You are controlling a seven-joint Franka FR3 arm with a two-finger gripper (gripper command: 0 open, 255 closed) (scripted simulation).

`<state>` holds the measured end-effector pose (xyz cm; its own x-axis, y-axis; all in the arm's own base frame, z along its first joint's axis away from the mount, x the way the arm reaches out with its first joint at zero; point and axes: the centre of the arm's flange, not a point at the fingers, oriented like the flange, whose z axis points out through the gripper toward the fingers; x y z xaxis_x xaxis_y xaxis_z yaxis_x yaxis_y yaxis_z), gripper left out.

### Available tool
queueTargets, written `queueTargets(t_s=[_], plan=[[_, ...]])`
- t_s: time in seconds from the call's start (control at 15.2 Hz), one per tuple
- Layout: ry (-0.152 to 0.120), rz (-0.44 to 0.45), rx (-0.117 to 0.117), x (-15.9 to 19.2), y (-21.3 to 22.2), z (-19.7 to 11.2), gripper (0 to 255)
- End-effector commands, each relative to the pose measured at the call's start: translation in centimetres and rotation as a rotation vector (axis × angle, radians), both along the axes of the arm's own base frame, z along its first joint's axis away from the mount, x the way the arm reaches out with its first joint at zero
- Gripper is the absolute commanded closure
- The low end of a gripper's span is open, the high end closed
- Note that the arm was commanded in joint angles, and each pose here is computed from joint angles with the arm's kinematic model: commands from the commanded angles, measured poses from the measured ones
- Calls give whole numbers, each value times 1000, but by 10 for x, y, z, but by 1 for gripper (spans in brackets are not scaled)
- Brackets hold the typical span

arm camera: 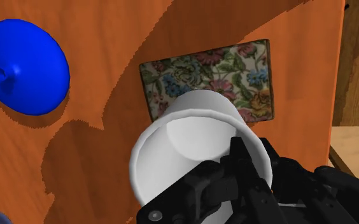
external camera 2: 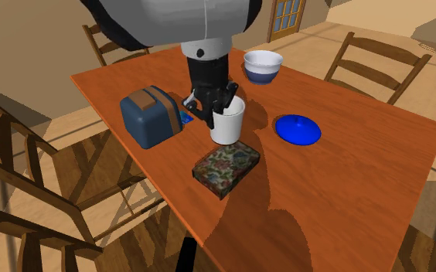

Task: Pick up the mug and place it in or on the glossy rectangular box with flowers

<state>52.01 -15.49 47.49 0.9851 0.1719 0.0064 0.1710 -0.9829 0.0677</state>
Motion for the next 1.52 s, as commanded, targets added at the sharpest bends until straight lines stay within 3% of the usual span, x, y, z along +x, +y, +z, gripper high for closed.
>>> queueTargets(t_s=[0.0,0.79,1.32,1.39,1.45], plan=[[-1,0,0,-2,0,-11,255],[-1,0,0,-2,0,-77,255],[-1,0,0,-2,0,-77,255],[-1,0,0,-2,0,-77,0],[-1,0,0,-2,0,-77,0]])
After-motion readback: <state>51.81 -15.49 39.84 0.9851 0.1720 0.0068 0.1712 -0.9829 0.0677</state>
